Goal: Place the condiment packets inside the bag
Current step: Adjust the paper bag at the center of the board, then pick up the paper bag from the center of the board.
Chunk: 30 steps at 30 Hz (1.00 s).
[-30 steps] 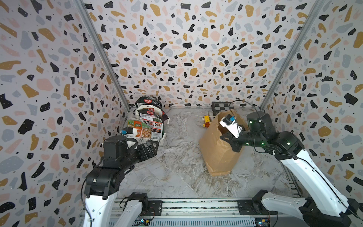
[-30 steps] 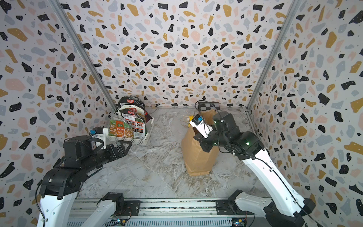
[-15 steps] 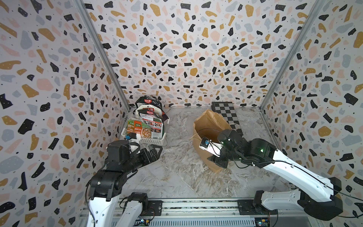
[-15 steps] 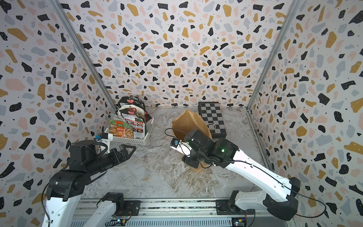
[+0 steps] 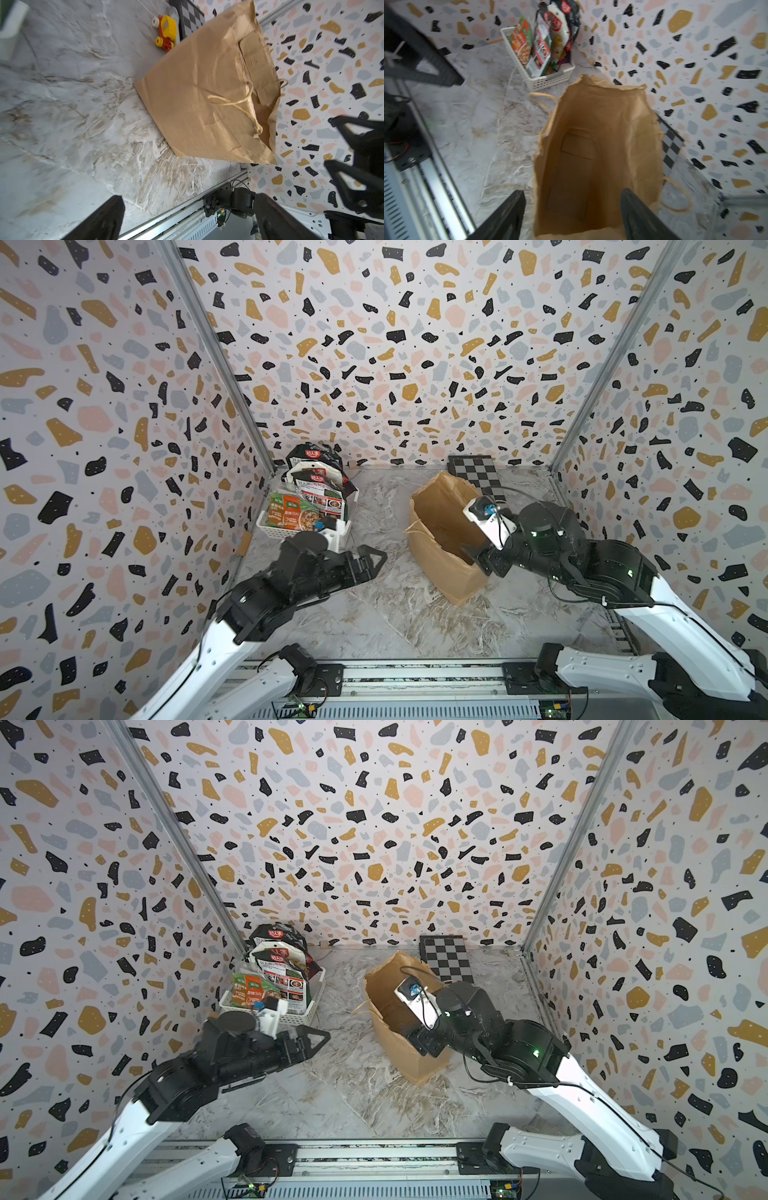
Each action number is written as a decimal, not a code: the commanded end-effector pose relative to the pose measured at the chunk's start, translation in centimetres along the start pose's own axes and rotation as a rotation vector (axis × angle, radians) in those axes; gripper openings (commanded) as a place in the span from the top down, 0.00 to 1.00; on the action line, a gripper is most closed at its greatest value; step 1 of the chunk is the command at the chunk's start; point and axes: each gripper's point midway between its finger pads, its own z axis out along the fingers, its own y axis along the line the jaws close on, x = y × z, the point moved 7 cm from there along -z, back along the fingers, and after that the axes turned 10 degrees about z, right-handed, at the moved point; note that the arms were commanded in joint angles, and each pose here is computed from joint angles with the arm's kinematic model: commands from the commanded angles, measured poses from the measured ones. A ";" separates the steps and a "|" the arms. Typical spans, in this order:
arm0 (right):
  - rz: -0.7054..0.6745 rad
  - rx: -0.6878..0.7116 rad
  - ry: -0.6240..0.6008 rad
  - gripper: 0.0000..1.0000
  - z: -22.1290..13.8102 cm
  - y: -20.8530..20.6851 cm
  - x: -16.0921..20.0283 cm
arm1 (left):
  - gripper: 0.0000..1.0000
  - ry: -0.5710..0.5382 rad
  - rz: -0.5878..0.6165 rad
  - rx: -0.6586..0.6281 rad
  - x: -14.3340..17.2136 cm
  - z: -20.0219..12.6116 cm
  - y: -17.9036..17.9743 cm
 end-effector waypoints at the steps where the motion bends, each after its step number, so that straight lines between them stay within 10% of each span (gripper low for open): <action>1: 0.116 0.148 -0.002 0.21 1.0 -3.5 -0.5 | 0.00 -0.108 0.003 -0.013 -3.0 1.9 -3.6; 10: 0.349 0.080 0.144 0.25 8.2 -8.9 1.7 | 0.00 -0.091 0.005 -0.051 -4.1 5.7 -6.6; 21: 0.367 -0.211 0.102 0.90 7.3 -5.8 2.5 | 0.00 -0.033 0.019 -0.117 -4.0 8.4 -7.0; 30: 0.410 -0.334 0.043 0.97 5.2 -4.1 3.2 | 0.07 -0.051 0.000 -0.192 -2.7 9.0 -4.6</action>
